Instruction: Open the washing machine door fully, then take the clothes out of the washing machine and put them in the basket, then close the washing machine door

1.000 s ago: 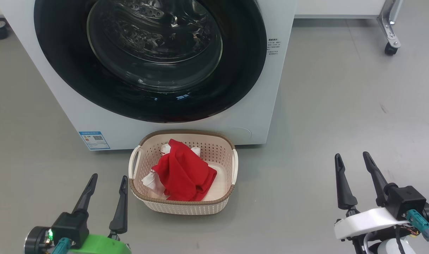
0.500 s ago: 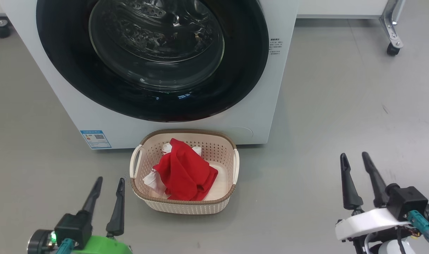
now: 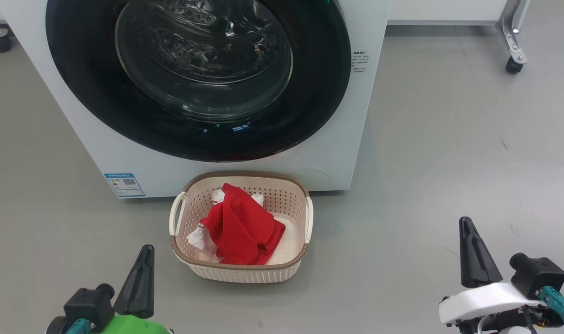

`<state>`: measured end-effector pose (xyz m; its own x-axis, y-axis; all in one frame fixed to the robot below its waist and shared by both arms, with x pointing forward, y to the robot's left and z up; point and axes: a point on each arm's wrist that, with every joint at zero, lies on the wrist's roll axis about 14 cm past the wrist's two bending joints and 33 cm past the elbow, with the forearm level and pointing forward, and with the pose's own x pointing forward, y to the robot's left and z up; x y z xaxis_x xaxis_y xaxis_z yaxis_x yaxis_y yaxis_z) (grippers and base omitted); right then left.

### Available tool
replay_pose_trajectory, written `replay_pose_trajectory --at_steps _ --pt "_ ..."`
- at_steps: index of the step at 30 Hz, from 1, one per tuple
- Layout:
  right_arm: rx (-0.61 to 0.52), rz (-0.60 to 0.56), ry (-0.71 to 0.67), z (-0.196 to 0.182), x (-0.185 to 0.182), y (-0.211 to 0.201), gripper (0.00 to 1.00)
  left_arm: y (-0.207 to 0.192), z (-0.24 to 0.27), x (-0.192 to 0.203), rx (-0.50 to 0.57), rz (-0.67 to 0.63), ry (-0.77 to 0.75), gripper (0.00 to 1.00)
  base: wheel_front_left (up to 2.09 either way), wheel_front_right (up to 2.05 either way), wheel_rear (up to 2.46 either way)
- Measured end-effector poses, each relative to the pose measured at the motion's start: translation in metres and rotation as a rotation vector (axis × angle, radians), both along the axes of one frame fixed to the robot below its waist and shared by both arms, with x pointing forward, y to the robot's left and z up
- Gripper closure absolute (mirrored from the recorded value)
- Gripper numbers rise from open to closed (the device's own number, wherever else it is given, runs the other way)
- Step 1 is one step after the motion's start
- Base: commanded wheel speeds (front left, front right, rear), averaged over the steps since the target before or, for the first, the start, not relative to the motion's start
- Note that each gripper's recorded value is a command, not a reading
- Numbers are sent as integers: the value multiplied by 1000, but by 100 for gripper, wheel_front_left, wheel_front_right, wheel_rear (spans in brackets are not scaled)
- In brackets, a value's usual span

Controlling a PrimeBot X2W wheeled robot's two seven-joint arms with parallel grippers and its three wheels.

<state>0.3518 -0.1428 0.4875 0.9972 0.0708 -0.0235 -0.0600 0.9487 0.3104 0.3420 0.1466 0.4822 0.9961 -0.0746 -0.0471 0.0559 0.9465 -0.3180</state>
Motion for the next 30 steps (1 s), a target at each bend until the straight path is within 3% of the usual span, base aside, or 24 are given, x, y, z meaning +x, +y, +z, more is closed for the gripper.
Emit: replay_pose_trajectory --at_steps 30 --pt "422 -95 114 -14 3 -25 100 18 -16 3 -421 91 118 100 0 0 0"
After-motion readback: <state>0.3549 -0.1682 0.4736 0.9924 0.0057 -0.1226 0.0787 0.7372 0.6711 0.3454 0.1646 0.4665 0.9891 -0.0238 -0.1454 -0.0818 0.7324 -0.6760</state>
